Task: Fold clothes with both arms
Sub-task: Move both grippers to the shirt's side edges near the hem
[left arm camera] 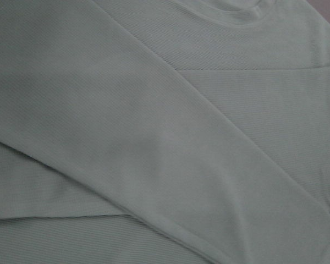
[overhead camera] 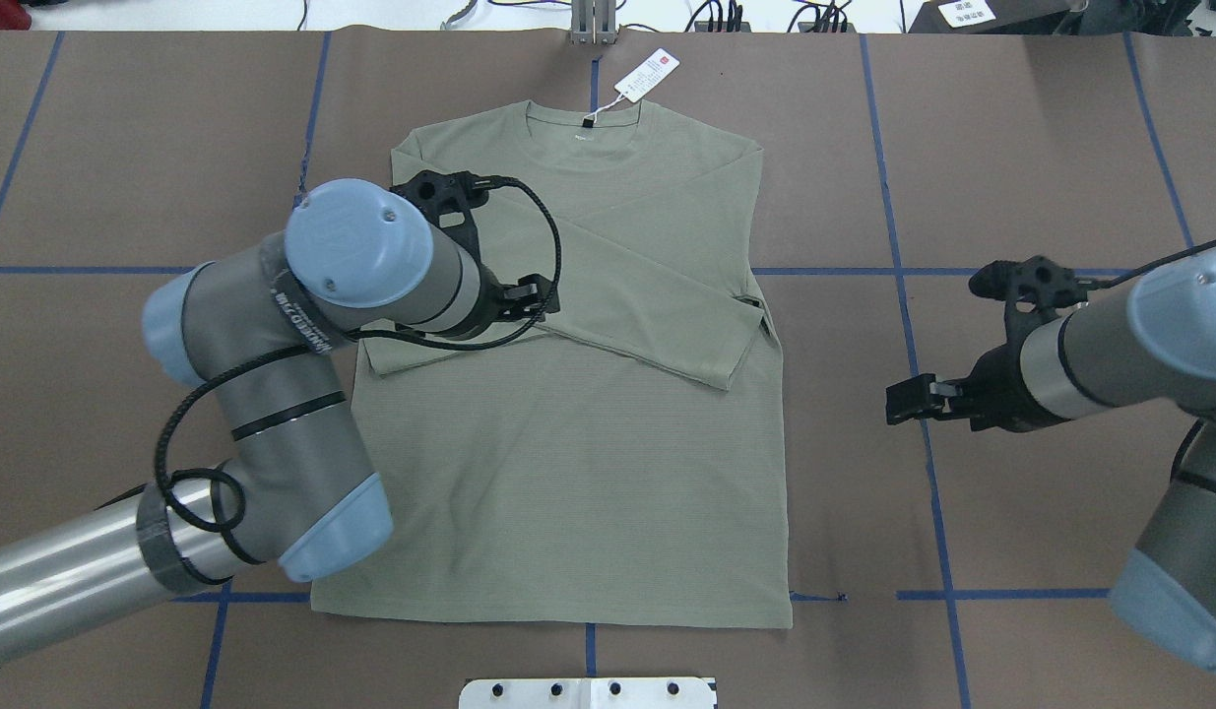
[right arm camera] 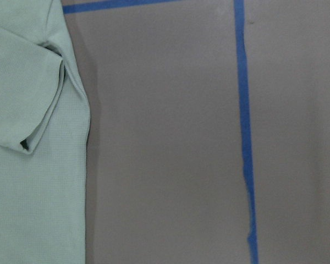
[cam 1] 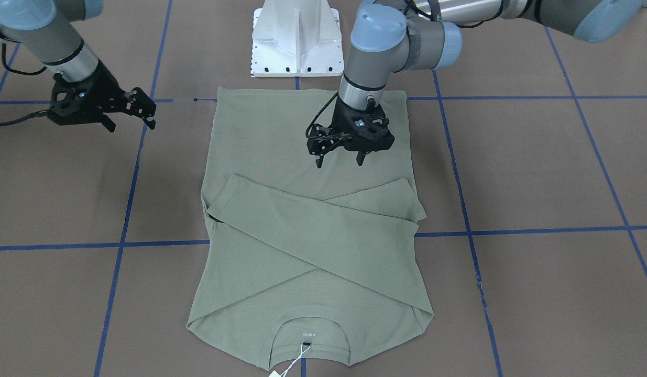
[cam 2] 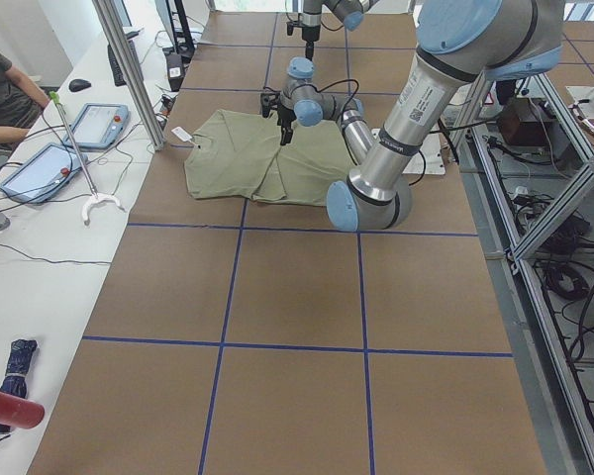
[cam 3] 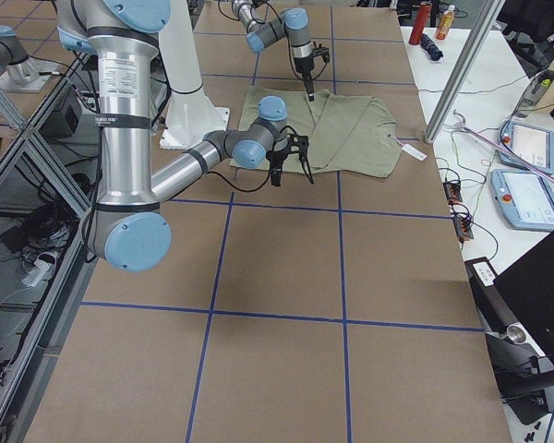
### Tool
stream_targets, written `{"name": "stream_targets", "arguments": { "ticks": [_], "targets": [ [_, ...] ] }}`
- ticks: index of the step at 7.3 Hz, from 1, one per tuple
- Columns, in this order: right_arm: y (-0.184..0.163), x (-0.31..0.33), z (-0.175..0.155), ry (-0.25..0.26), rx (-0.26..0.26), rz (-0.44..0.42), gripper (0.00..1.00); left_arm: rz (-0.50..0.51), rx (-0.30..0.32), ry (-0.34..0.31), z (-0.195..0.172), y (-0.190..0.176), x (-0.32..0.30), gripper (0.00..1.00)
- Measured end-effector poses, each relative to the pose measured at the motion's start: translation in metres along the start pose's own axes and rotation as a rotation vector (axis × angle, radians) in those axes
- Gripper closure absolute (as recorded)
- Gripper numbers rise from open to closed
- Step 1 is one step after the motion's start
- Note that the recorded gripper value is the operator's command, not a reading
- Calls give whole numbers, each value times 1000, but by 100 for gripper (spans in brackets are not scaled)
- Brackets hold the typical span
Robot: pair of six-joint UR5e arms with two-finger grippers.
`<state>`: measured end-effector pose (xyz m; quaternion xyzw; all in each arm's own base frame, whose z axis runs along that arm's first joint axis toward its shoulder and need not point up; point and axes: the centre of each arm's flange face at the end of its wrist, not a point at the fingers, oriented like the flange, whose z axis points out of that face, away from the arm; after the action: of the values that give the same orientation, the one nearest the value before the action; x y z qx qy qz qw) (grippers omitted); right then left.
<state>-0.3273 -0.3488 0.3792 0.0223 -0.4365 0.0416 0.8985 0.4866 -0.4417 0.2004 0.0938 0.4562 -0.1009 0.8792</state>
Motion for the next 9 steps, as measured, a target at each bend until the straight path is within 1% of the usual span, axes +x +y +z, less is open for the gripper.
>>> {"name": "stream_targets", "arguments": {
  "ticks": [2, 3, 4, 5, 7, 9],
  "targets": [
    [69, -45, 22, -5, 17, 32, 0, 76, -7, -31, -22, 12, -57, 0],
    [103, -61, 34, -3, 22, 44, 0, 96, -10, -35, -31, 17, -75, 0],
    [135, -72, 47, 3, 21, 43, 0, 104, -11, -36, -36, 19, -84, 0],
    [157, -78, 57, 13, 13, 32, 0, 107, -11, -36, -38, 20, -87, 0],
    [179, -101, 76, 47, -8, 10, 0, 107, -10, -29, -43, 22, -87, 0],
    [184, -124, 87, 71, -19, 5, 1, 107, -8, -22, -46, 22, -86, 0]
  ]
}}
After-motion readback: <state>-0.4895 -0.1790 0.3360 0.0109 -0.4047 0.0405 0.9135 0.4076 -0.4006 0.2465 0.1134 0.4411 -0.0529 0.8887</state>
